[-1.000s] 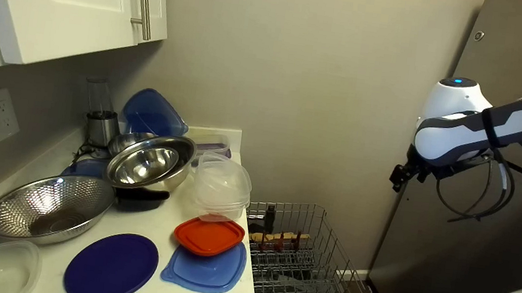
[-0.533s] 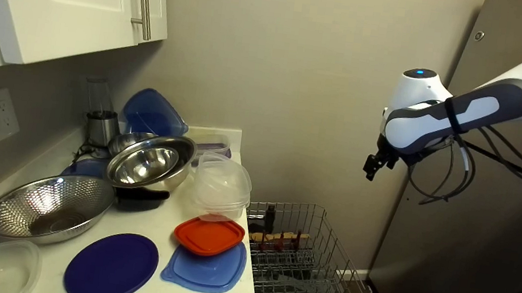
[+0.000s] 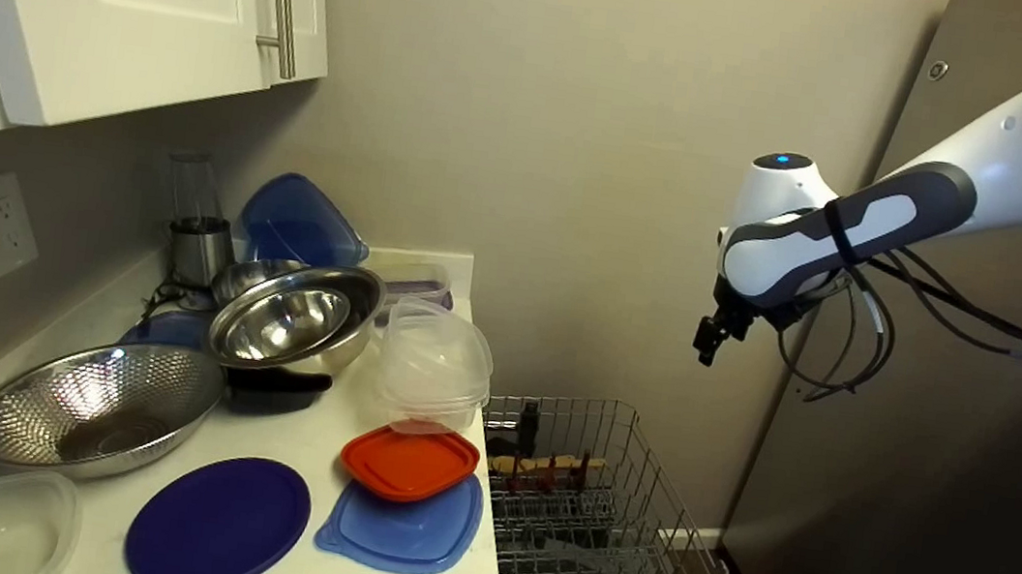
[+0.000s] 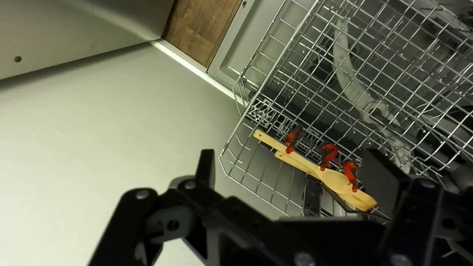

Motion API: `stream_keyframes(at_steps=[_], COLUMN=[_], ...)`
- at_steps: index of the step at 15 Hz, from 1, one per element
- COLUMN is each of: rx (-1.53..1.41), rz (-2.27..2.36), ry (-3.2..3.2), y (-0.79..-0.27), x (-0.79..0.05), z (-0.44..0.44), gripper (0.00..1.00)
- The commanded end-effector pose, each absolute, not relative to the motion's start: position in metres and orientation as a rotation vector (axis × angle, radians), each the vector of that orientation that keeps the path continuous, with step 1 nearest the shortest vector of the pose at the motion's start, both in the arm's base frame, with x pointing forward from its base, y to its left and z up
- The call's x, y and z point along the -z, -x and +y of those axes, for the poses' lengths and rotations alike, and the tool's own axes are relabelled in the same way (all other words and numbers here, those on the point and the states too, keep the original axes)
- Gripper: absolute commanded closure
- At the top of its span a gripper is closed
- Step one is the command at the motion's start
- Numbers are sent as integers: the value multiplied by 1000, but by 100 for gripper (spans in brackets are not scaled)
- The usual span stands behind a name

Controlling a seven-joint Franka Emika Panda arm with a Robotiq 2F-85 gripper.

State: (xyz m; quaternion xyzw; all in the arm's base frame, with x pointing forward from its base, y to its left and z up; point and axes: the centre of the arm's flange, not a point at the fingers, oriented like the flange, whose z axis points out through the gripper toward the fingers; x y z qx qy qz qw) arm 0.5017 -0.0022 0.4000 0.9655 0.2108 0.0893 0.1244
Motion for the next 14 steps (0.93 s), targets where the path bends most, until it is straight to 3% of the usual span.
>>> stream_keyframes(at_steps=[1, 14], rx=[-250, -262], rz=[766, 1590], ry=[-2785, -2380], y=[-522, -614], x=[-403, -436], z=[6, 206], gripper=[0, 0])
